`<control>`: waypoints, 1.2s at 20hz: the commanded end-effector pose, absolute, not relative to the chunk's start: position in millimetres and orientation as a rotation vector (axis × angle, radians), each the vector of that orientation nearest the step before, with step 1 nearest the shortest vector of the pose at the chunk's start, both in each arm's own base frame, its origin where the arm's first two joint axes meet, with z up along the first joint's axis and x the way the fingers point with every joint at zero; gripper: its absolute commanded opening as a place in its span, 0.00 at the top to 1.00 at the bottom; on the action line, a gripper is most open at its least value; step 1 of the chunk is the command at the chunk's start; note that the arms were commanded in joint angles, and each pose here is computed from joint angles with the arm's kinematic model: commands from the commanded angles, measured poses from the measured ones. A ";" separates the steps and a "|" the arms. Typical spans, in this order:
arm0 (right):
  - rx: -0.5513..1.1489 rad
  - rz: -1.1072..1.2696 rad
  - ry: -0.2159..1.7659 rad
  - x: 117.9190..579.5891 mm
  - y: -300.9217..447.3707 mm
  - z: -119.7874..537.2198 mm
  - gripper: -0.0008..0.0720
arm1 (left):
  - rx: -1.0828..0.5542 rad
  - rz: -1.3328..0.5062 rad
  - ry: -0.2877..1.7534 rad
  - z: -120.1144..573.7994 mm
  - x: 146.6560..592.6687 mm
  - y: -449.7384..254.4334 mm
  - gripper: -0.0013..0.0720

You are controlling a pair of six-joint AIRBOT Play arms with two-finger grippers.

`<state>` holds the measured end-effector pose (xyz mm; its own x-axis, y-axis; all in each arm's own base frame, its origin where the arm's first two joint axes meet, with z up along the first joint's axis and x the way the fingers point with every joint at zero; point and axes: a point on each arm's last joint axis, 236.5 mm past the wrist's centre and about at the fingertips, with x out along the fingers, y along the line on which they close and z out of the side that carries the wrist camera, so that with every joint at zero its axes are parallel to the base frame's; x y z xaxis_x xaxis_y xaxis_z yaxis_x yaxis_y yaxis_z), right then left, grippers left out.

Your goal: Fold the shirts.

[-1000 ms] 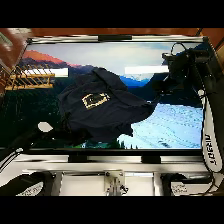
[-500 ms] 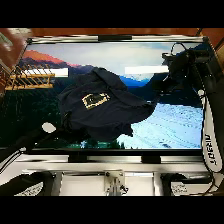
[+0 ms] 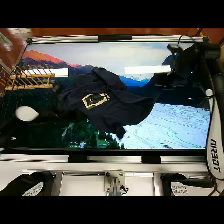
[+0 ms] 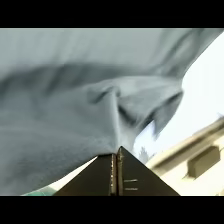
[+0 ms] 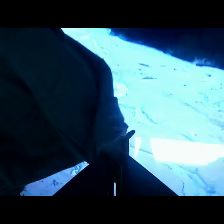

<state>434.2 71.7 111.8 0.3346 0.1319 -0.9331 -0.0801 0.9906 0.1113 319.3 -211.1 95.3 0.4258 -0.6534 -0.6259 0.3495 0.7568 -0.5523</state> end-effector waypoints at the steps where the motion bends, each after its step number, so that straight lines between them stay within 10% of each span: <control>1: 0.077 0.102 0.935 441.3 62.9 214.6 0.89 | -0.099 -0.497 0.613 258.0 322.2 -136.4 0.94; 10: 0.169 0.069 -0.152 293.2 20.0 554.6 0.90 | -0.057 -0.205 -0.120 557.0 192.9 -51.4 0.93; 18: 0.171 0.065 -0.388 181.6 2.9 610.0 0.90 | 0.006 -0.268 -0.136 556.1 151.5 -70.9 0.94; 24: 0.094 -0.061 -0.237 211.5 -18.9 575.6 0.90 | -0.009 -0.238 -0.068 534.6 178.4 -61.4 0.93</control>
<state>198.1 -5.5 591.0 0.9541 -0.0101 0.2992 -0.0307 0.9909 0.1312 162.9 -68.1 548.5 0.9599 -0.2578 0.1106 0.2585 0.9660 0.0077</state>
